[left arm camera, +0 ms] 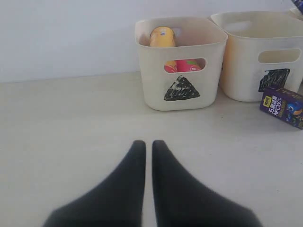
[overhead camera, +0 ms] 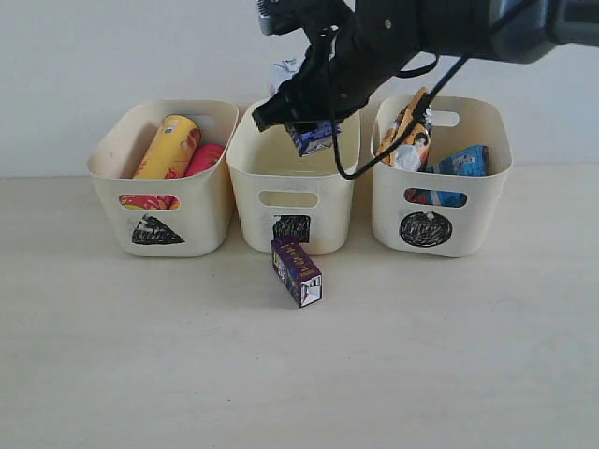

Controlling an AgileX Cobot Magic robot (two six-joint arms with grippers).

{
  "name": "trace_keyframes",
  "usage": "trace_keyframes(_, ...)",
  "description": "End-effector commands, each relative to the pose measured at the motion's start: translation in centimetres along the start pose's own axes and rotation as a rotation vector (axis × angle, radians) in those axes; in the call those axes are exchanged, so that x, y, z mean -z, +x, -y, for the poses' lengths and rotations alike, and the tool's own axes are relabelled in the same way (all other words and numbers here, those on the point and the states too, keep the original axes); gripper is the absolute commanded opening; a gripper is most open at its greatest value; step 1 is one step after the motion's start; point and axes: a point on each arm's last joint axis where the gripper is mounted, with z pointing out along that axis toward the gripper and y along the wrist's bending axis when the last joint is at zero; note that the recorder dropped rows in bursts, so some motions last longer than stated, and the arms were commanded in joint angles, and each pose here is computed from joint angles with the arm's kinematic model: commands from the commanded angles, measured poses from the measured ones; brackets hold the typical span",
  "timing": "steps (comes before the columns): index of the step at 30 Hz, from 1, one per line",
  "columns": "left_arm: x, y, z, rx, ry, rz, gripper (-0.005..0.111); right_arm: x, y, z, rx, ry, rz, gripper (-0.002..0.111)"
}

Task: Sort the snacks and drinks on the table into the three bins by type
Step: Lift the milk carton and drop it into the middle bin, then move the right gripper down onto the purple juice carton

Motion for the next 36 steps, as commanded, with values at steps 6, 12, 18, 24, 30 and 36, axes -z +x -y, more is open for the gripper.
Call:
trace_keyframes(6, 0.0, 0.1, 0.0, 0.018, 0.0, 0.001, 0.004, -4.3, -1.9, 2.8, -0.051, 0.056, 0.1, 0.0)
trace_keyframes(12, 0.0, 0.1, 0.0, 0.018, 0.0, 0.001, 0.004, -6.2, -1.6, 3.5, -0.081, 0.063, 0.158, 0.0)
trace_keyframes(18, 0.0, 0.1, 0.0, 0.018, 0.0, 0.003, 0.004, -7.7, -0.8, 3.7, -0.109, 0.062, 0.171, 0.008)
trace_keyframes(24, 0.0, 0.1, 0.0, 0.018, 0.0, 0.003, 0.004, -7.7, -0.7, 4.3, -0.116, 0.071, 0.172, 0.056)
trace_keyframes(30, 0.0, 0.1, 0.0, 0.018, 0.0, 0.003, 0.004, -7.7, -0.6, 4.6, -0.118, 0.075, 0.162, 0.067)
trace_keyframes(36, 0.0, 0.1, 0.0, 0.018, 0.0, 0.001, 0.004, -7.3, -0.1, 4.6, -0.123, 0.08, 0.082, 0.067)
